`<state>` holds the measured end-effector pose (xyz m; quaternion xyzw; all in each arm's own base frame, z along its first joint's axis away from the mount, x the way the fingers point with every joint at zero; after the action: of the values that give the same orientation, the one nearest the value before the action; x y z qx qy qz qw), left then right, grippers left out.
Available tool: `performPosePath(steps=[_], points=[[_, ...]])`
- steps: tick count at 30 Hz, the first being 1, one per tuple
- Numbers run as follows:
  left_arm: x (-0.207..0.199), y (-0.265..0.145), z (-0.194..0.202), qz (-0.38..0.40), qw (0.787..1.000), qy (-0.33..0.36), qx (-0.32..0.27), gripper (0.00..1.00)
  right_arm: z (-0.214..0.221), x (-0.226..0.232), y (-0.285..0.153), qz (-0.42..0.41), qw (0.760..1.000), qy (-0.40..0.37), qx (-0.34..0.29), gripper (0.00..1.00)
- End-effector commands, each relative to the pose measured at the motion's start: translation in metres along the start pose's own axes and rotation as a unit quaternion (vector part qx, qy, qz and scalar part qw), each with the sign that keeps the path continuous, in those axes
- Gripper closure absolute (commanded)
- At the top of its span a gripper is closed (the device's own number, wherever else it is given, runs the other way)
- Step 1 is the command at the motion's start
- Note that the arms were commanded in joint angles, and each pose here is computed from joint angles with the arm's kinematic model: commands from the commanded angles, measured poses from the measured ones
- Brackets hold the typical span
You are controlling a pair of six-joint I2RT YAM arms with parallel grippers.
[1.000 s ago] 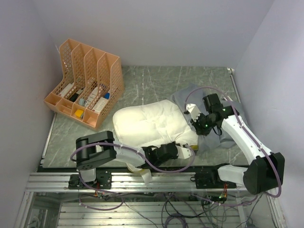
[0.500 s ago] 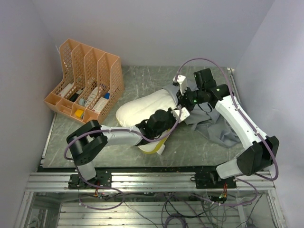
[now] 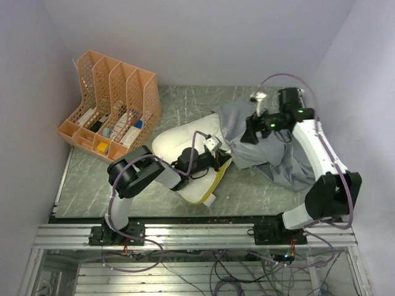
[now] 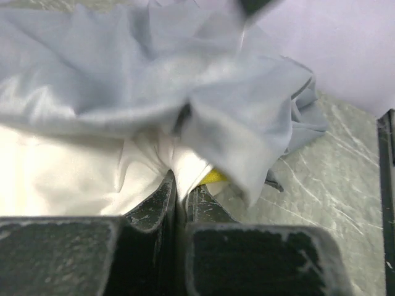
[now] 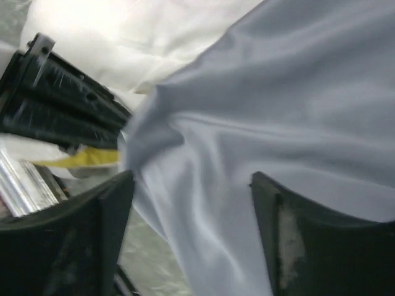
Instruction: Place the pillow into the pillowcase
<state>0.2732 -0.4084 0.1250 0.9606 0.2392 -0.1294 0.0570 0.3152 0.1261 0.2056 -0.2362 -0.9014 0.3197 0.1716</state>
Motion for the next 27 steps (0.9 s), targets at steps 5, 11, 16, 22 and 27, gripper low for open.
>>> performPosePath(steps=[5,11,16,22,27], points=[[0.014,-0.004,-0.061,0.038,0.993,-0.071,-0.092,0.93,-0.023,0.007,-0.09,0.087,0.969,-0.225,-0.056,0.02],[0.012,0.004,-0.084,0.044,0.995,-0.064,-0.067,0.93,0.047,-0.008,-0.08,0.092,0.893,-0.438,0.056,0.0],[0.017,0.005,-0.102,0.05,0.995,-0.064,-0.056,0.93,0.034,-0.037,-0.079,0.107,0.846,-0.518,0.065,0.0],[0.022,0.008,-0.133,0.07,0.994,-0.065,-0.05,0.93,0.029,-0.077,-0.049,0.135,0.826,-0.542,0.073,0.0],[0.021,0.014,-0.149,0.086,0.994,-0.055,-0.026,0.93,0.0,-0.1,-0.039,0.201,0.832,-0.516,0.018,0.05]])
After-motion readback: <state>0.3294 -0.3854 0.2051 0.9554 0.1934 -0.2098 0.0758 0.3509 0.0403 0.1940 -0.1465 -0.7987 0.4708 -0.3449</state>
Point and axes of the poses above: each gripper's point midway between its finger pads, its own y axis out along the fingers, its own x axis along the line the jaws close on, z = x × y, the point moved 3 cm from there along -y, back along the fingers, and after that the axes turned 7 degrees about -y, right-handed, at the moved point
